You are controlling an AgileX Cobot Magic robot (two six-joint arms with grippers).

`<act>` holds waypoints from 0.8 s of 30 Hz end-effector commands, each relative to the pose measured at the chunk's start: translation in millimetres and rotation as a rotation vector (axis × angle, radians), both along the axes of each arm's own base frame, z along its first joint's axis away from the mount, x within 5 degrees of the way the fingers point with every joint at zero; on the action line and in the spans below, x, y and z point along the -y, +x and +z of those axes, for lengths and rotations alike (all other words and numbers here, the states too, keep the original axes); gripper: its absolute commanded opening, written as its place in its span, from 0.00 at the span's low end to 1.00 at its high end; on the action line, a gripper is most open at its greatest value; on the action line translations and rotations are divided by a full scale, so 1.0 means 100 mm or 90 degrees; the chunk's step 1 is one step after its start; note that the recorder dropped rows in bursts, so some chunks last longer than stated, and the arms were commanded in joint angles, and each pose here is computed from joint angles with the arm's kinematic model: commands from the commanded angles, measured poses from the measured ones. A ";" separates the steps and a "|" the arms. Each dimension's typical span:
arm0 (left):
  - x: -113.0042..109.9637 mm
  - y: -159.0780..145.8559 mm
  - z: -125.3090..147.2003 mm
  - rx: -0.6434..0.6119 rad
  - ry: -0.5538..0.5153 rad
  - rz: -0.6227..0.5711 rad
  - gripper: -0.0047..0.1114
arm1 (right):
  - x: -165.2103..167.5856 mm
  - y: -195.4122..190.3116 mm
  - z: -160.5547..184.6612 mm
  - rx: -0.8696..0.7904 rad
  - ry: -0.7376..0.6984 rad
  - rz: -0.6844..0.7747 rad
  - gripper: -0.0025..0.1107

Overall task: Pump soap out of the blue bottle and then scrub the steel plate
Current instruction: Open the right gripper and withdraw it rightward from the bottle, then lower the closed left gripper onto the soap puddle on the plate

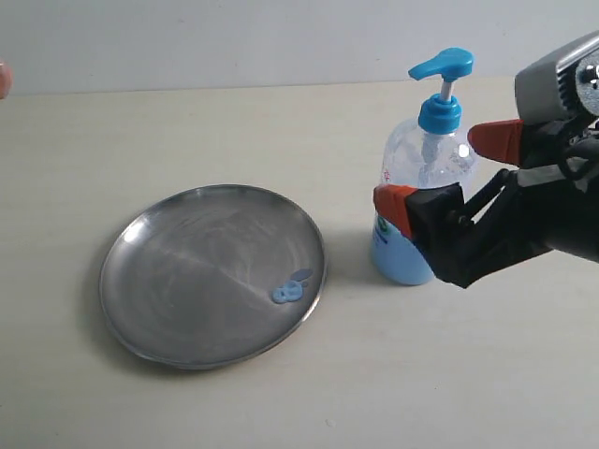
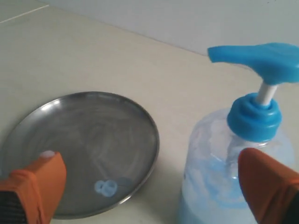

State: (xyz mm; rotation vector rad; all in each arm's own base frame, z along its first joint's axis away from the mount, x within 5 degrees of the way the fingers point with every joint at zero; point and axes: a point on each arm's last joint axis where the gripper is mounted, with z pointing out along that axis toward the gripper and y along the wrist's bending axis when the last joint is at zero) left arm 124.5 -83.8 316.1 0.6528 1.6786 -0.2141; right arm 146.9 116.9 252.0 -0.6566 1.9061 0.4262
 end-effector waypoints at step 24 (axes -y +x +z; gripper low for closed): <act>0.33 0.29 -0.54 -0.160 0.048 -0.023 0.04 | 0.60 -0.20 0.45 -0.016 -0.065 -0.123 0.84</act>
